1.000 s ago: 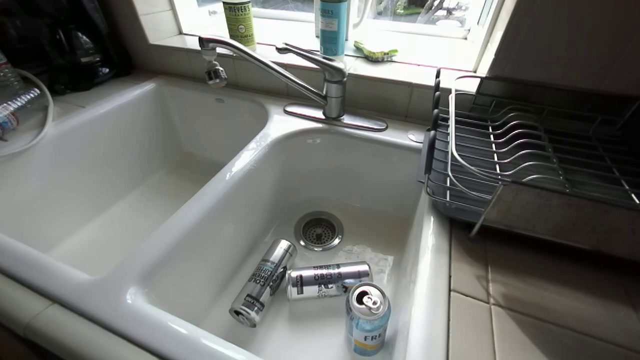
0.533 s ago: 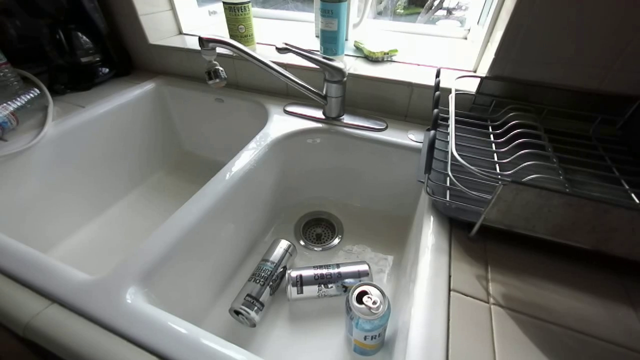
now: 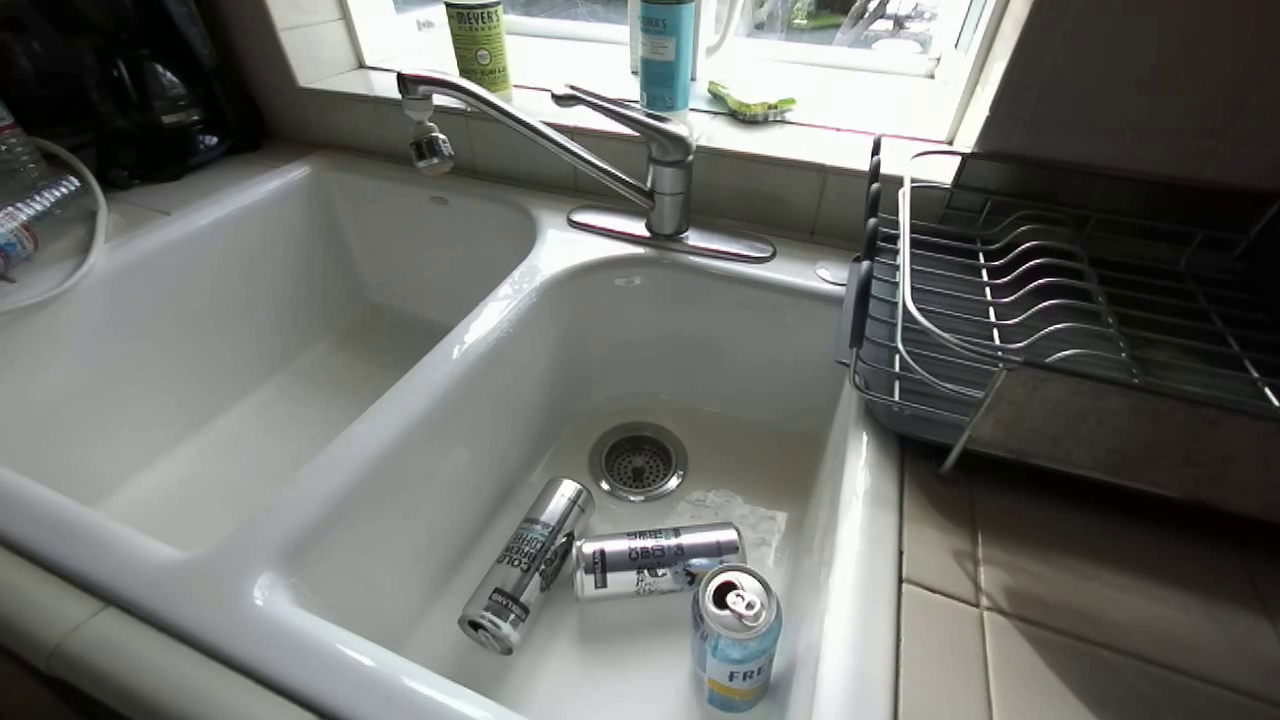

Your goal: Put the bottle on the top shelf

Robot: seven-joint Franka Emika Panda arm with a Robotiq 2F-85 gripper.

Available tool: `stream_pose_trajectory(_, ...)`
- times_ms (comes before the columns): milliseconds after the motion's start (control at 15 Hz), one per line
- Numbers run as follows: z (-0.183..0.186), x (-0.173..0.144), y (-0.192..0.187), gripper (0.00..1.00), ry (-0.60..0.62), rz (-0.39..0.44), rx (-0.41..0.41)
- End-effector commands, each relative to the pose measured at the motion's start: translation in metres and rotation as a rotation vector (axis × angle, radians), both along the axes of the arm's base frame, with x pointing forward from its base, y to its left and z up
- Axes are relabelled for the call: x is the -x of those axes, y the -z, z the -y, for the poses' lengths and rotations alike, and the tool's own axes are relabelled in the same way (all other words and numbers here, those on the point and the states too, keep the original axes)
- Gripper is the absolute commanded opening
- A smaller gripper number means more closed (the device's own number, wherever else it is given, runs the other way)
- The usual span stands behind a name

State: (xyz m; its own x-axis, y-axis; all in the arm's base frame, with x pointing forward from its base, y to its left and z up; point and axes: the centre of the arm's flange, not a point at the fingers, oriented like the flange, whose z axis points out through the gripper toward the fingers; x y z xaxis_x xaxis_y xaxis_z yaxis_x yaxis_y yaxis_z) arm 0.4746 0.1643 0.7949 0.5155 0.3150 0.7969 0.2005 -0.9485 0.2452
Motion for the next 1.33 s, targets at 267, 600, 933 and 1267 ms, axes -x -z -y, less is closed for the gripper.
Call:
stream_pose_trajectory(267, 0.013, 0.071, 0.062, 1.0, 0.079, 0.104, -0.055)
stream_pose_trajectory(600, 0.014, 0.065, 0.059, 1.0, 0.07, 0.106, -0.059)
stream_pose_trajectory(933, 0.017, 0.077, 0.066, 1.0, 0.085, 0.114, -0.054)
stream_pose_trajectory(1267, 0.018, 0.076, 0.066, 1.0, 0.087, 0.114, -0.054)
